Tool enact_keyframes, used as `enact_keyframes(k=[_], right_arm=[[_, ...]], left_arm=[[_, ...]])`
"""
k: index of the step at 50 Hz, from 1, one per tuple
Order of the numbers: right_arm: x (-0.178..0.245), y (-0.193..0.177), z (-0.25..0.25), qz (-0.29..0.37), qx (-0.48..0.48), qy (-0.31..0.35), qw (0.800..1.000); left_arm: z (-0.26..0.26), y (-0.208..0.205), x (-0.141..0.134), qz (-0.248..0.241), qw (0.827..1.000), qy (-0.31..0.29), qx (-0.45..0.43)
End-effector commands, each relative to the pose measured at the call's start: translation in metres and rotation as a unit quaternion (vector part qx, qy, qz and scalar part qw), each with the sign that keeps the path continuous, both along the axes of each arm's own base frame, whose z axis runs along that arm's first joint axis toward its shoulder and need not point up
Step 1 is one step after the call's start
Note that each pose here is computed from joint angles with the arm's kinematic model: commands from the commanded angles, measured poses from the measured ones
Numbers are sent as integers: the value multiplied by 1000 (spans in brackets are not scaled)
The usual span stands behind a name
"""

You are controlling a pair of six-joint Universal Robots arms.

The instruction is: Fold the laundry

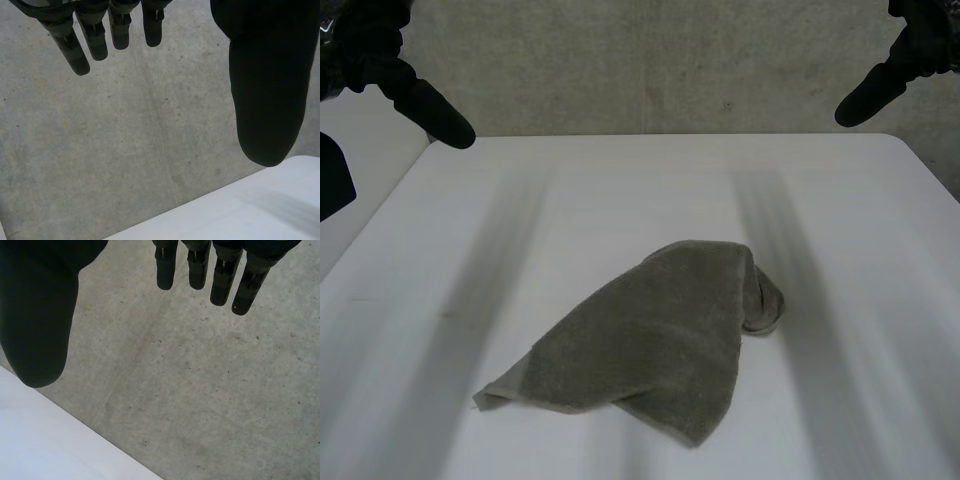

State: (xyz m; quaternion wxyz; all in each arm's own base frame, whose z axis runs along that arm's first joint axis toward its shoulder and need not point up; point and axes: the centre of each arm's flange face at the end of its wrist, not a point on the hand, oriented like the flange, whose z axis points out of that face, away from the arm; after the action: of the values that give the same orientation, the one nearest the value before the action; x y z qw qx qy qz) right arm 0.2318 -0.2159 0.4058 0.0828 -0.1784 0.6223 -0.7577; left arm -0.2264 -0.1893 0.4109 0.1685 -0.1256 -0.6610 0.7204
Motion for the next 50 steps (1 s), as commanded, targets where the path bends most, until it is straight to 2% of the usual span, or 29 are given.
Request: enact_keyframes(k=[1, 12, 20, 22, 25, 27, 31, 38, 44, 50], right_arm=[[0, 0, 0, 1, 1, 0, 1000], [15, -4, -16, 52, 13, 30, 998], [28, -18, -46, 75, 19, 126, 989], [32, -30, -67, 73, 33, 169, 982], [37, -40, -89, 77, 52, 204, 975], [39, -45, -101, 80, 63, 218, 971], [42, -52, -121, 86, 85, 234, 965], [47, -62, -186, 107, 164, 261, 945], [48, -67, -232, 113, 214, 276, 930], [52, -75, -251, 111, 201, 268, 936]], left_arm=[[-4, -4, -2, 0, 1000, -5, 5], [-25, -17, -10, -6, 999, -23, 39], [-71, -37, -22, -10, 993, -53, 107], [-94, -45, -33, -20, 989, -66, 133], [-107, -48, -40, -26, 986, -74, 147], [-135, -56, -51, -35, 980, -87, 174], [-165, -66, -58, -36, 973, -99, 206], [-234, -72, -75, -50, 954, -131, 264], [-266, -70, -77, -54, 943, -149, 294], [-277, -67, -80, -60, 938, -157, 304]])
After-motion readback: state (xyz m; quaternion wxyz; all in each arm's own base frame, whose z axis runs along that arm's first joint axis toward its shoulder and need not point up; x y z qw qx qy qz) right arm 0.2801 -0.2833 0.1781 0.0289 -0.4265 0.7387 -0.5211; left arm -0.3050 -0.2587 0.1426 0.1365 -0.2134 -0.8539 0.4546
